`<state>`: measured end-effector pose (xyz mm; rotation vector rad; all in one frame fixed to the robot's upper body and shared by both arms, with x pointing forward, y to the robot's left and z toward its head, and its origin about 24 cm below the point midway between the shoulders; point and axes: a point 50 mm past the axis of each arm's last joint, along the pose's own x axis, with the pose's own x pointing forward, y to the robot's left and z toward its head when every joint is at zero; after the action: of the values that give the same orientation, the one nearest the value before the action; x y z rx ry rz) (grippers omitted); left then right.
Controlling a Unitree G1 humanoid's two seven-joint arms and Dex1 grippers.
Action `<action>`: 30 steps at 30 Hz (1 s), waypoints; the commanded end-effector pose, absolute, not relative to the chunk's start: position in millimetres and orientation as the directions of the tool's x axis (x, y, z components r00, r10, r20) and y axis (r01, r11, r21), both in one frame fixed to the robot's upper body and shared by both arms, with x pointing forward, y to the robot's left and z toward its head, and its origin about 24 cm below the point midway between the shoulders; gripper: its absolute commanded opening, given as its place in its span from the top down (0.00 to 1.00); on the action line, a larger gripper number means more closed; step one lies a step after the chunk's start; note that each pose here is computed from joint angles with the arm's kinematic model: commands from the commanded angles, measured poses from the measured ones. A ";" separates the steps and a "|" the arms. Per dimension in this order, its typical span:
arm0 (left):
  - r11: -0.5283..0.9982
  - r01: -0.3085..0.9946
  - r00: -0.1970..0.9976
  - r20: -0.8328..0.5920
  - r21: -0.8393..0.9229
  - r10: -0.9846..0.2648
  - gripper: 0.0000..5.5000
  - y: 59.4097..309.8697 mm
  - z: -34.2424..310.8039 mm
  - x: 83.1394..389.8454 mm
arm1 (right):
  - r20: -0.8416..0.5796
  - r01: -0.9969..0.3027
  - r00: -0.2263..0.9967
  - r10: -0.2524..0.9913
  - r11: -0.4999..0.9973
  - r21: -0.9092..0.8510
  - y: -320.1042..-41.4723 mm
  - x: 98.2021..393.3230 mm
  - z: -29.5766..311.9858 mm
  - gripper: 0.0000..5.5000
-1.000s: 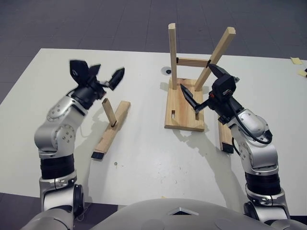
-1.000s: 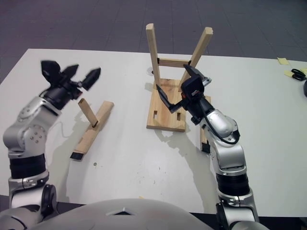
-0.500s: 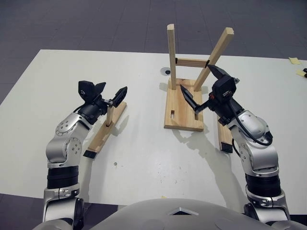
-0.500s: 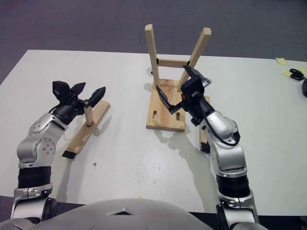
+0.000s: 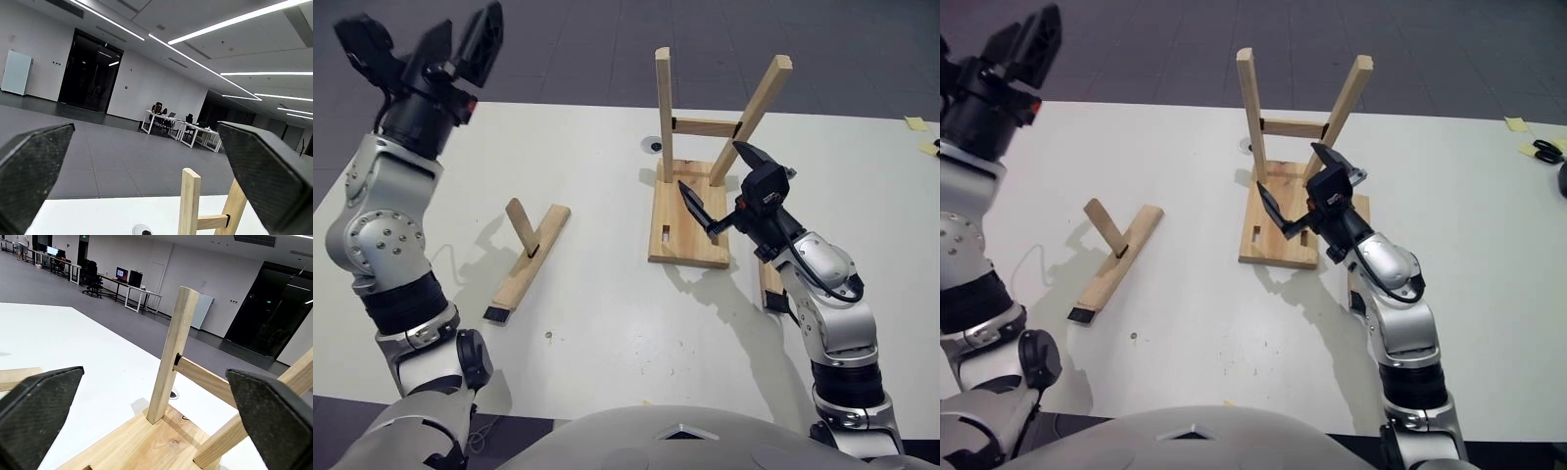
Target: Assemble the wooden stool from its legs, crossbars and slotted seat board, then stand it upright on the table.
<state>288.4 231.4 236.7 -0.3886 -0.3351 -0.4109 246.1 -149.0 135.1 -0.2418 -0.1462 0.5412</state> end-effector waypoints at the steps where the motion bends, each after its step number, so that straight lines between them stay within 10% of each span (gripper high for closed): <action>1: 0.890 0.373 0.927 0.156 -0.263 -0.342 0.02 256.1 195.3 261.6 | 0.062 -0.484 0.856 0.513 0.837 -0.256 -150.6 240.0 131.4 0.02; 10: 0.812 0.539 0.749 -0.315 -0.223 -0.584 0.02 265.7 156.1 193.9 | 0.012 -0.404 0.908 0.418 0.885 -0.232 -167.2 217.1 118.9 0.02; 15: 0.839 0.543 0.685 -0.605 0.050 -0.407 0.02 269.8 101.8 196.1 | 0.023 -0.403 0.908 0.419 0.886 -0.229 -160.9 218.2 120.2 0.02; 22: 0.797 0.604 0.551 -0.719 -0.007 -0.424 0.02 262.8 53.2 192.6 | 0.028 -0.406 0.905 0.423 0.884 -0.230 -156.9 221.4 120.5 0.02; 30: 0.753 0.652 0.520 -0.775 0.088 -0.359 0.26 287.4 63.0 210.4 | 0.035 -0.381 0.917 0.398 0.898 -0.222 -150.7 217.4 117.1 0.02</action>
<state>210.9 277.3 67.8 0.3313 0.7448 -0.6355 219.4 -154.6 117.3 -0.2211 -0.0759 0.4114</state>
